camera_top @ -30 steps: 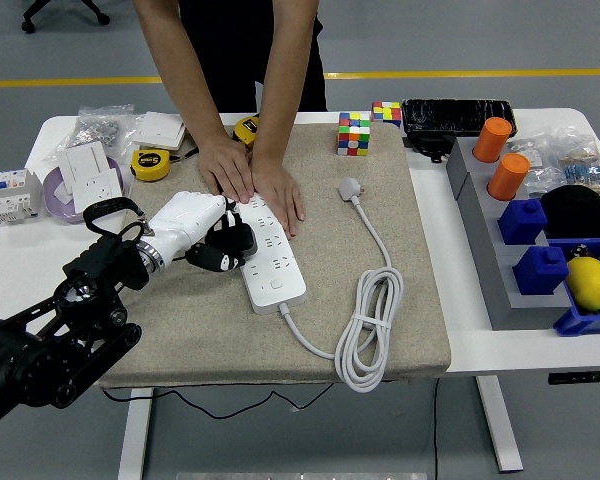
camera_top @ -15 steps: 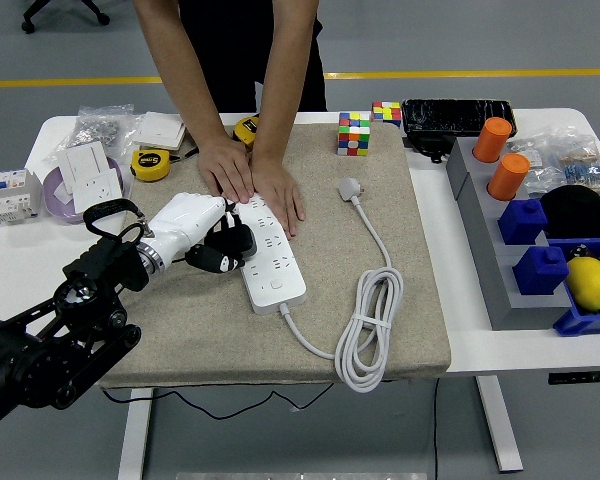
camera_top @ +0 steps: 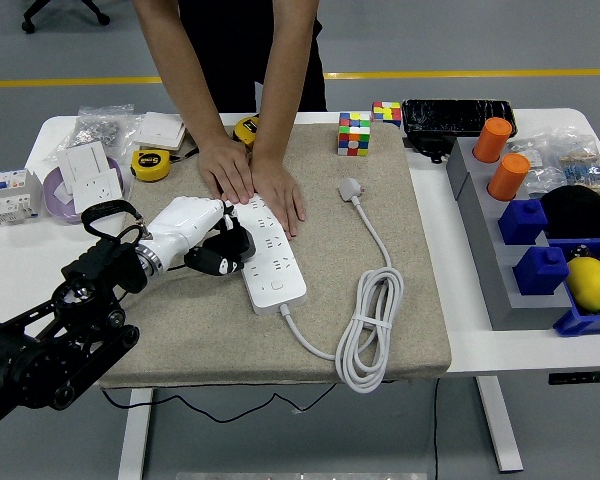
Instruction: Pick up the plug,place it near the board,insert it into the board,press the button
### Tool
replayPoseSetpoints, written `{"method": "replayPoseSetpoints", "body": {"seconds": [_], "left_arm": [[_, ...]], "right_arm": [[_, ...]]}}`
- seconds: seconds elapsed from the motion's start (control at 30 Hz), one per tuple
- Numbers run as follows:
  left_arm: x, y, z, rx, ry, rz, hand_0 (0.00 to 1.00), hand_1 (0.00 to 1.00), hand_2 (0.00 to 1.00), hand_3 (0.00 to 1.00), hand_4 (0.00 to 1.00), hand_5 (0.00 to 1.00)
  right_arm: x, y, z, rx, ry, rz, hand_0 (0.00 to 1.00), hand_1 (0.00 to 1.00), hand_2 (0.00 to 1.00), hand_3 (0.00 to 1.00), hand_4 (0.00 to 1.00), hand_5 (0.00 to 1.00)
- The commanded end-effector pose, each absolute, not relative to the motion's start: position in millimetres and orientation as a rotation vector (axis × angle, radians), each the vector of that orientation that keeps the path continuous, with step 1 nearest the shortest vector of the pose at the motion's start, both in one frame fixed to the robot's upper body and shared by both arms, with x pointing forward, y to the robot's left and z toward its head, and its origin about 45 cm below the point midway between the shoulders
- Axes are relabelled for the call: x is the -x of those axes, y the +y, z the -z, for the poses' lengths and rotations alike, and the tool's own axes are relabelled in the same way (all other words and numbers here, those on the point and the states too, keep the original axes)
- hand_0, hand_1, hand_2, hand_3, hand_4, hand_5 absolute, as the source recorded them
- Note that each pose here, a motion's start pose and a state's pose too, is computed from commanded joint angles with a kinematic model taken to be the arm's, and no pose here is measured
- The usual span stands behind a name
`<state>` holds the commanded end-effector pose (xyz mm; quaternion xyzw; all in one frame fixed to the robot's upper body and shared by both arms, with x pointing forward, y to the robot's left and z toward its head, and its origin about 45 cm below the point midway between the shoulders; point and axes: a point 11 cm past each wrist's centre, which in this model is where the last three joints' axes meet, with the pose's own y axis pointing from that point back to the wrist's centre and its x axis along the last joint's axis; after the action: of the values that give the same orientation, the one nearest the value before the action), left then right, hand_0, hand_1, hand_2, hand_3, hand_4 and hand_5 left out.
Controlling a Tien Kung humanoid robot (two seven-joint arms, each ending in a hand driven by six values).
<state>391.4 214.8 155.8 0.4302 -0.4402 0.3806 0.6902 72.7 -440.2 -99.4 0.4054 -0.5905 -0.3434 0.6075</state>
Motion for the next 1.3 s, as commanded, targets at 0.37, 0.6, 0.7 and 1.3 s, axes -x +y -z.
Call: {"method": "replayPoseSetpoints", "body": {"seconds": [0.37, 0.6, 0.7, 1.3], "left_arm": [[-393, 214, -158, -0.958, -0.986, -0.849, 0.602, 0.693, 0.574, 0.554, 0.897, 0.141], [-394, 214, -160, -0.955, -0.984, -0.851, 0.613, 0.698, 0.583, 0.566, 0.921, 0.158], [-395, 215, -161, -0.953, -0.976, -0.852, 0.618, 0.691, 0.58, 0.573, 0.932, 0.169], [-396, 215, -164, -0.954, -0.974, -0.854, 0.626, 0.694, 0.585, 0.583, 0.958, 0.193]], "right_arm": [[-73, -441, 99, -0.939, -1.37, 0.797, 0.754, 0.692, 0.707, 0.683, 0.951, 0.652], [-74, -441, 99, -0.943, -1.374, 0.798, 0.753, 0.692, 0.708, 0.682, 0.951, 0.651], [-75, -442, 99, -0.952, -1.381, 0.798, 0.754, 0.693, 0.708, 0.692, 0.967, 0.638], [-85, -437, 100, -1.068, -1.484, 0.875, 0.961, 0.772, 0.731, 0.768, 0.998, 0.923]]}}
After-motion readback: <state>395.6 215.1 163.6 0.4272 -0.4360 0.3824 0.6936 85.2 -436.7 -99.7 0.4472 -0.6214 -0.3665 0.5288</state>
